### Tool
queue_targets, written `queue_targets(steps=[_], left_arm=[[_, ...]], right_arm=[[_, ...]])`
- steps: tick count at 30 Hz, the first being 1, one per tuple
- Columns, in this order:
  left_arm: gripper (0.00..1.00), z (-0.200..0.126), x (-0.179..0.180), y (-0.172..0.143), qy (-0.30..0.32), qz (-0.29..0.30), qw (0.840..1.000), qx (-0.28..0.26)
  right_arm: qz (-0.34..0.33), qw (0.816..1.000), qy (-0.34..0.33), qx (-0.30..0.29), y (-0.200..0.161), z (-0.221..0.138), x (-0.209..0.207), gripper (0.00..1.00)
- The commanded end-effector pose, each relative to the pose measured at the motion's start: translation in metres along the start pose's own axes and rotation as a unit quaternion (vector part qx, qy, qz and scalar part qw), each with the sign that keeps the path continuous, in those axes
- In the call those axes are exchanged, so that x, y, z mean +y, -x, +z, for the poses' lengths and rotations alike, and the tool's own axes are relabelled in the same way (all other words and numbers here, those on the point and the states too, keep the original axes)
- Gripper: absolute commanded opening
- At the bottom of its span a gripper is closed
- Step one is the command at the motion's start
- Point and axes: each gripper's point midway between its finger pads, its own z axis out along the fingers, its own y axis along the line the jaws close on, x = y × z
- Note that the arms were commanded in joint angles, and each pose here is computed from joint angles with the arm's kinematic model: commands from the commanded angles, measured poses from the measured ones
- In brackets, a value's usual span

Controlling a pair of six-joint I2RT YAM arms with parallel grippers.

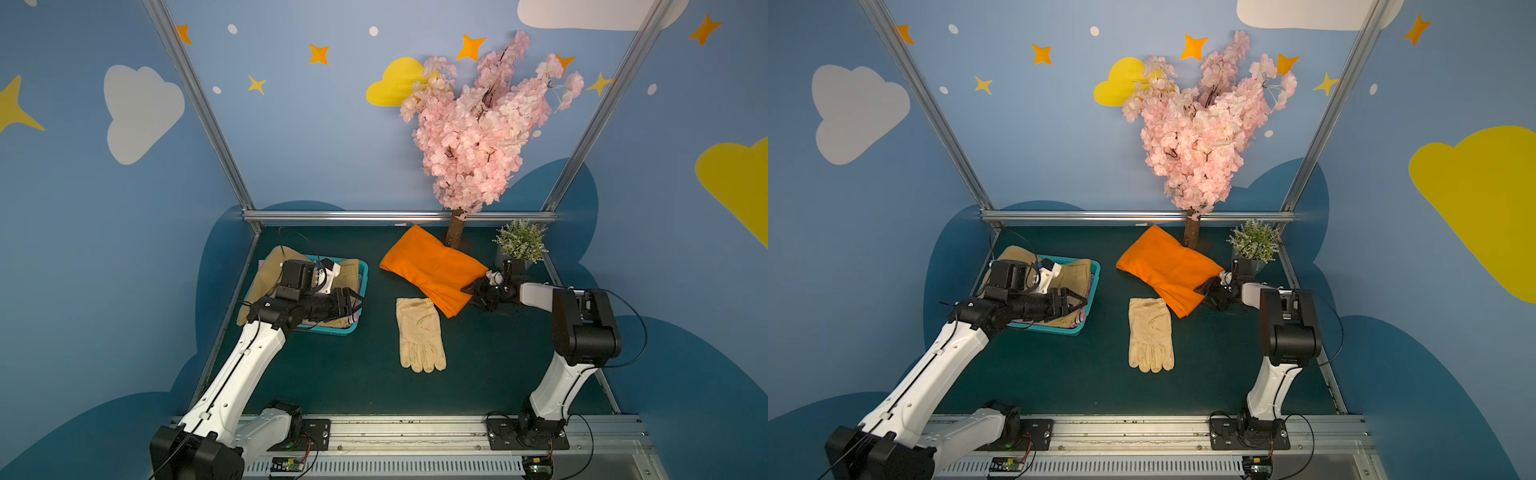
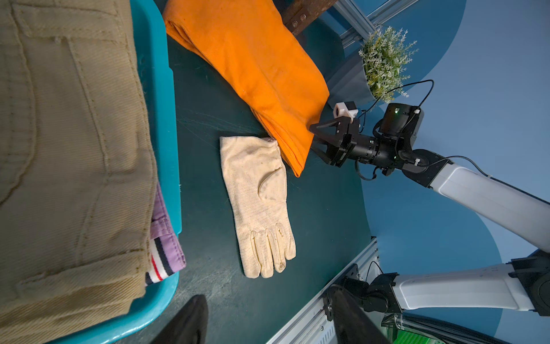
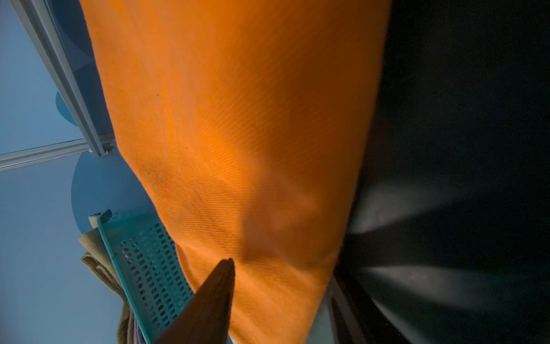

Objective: Put the folded long pants in the basket
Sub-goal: Adjust the long pant at the center of the board.

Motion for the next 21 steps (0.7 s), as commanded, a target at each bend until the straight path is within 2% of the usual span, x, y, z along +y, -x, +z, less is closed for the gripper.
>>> queue_targets(steps=[1,4,7,16,21], left_arm=[[0.69,-0.003,-0.004,0.005,0.004,0.013,1.0,-0.004],[0.69,-0.003,0.0,0.005,0.014,0.014,1.0,-0.005],[0.69,-0.001,0.003,0.005,0.021,0.012,1.0,-0.002],[0.69,-0.006,0.006,0.004,0.034,0.021,0.999,-0.006],[0.69,-0.006,0.006,0.004,0.036,0.021,0.999,-0.006]], right_arm=[[0.004,1.0,0.006,-0.008,0.003,0.008,0.001,0.54],[0.009,1.0,0.0,0.0,0.002,0.015,-0.007,0.53],[0.01,1.0,0.01,0.006,0.001,0.025,-0.009,0.45],[-0.022,0.998,0.047,0.022,-0.001,0.04,0.011,0.01],[-0.044,0.996,0.072,0.01,-0.012,0.018,0.027,0.0]])
